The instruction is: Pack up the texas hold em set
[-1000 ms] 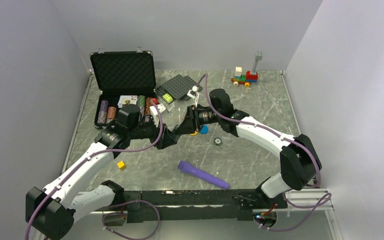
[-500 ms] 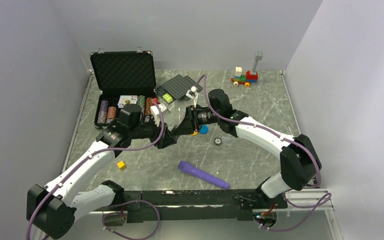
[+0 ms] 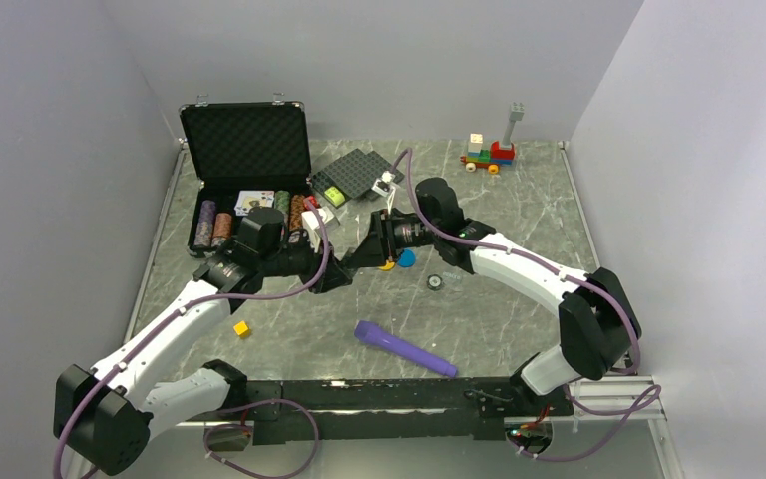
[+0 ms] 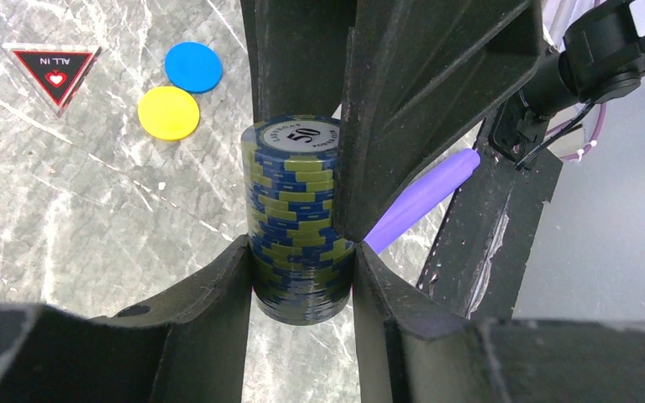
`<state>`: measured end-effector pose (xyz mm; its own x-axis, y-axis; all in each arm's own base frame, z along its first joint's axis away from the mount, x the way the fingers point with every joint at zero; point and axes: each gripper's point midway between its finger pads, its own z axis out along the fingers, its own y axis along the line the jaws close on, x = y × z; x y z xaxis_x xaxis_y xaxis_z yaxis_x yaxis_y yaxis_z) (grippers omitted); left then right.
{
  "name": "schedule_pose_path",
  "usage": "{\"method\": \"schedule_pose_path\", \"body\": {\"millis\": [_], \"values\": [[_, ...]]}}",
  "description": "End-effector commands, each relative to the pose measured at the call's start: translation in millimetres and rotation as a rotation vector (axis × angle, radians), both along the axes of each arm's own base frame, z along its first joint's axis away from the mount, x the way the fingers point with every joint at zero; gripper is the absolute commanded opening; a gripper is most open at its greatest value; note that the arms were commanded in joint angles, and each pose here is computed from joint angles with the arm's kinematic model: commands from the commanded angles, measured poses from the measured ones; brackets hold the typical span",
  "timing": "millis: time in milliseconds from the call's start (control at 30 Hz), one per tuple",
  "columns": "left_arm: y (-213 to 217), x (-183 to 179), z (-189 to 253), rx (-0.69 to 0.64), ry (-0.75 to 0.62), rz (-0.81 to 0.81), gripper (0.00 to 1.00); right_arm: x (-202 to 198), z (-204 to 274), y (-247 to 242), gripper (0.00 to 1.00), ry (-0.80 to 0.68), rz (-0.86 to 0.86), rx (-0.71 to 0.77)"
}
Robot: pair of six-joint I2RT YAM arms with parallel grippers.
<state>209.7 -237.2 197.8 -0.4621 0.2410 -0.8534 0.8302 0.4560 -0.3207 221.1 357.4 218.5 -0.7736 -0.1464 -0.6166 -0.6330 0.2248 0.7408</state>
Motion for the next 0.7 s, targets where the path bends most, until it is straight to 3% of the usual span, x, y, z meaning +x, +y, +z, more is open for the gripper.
{"method": "schedule_pose_path", "body": {"millis": [0,167,267,433,667], "values": [[-2,3,14,-0.016,-0.053,-0.012,0.00,4,41,5,0.25,-0.135,0.001,0.095],[-1,4,17,-0.020,-0.078,-0.004,0.00,9,43,1,0.78,-0.164,-0.036,0.093],[1,6,17,-0.015,-0.088,0.012,0.00,16,44,-4,0.96,-0.184,-0.073,0.092],[22,31,7,0.100,-0.133,0.148,0.00,49,55,-30,1.00,-0.233,-0.246,0.094],[74,96,19,0.127,-0.108,0.398,0.00,95,107,-69,1.00,-0.435,-0.576,0.055]]}}
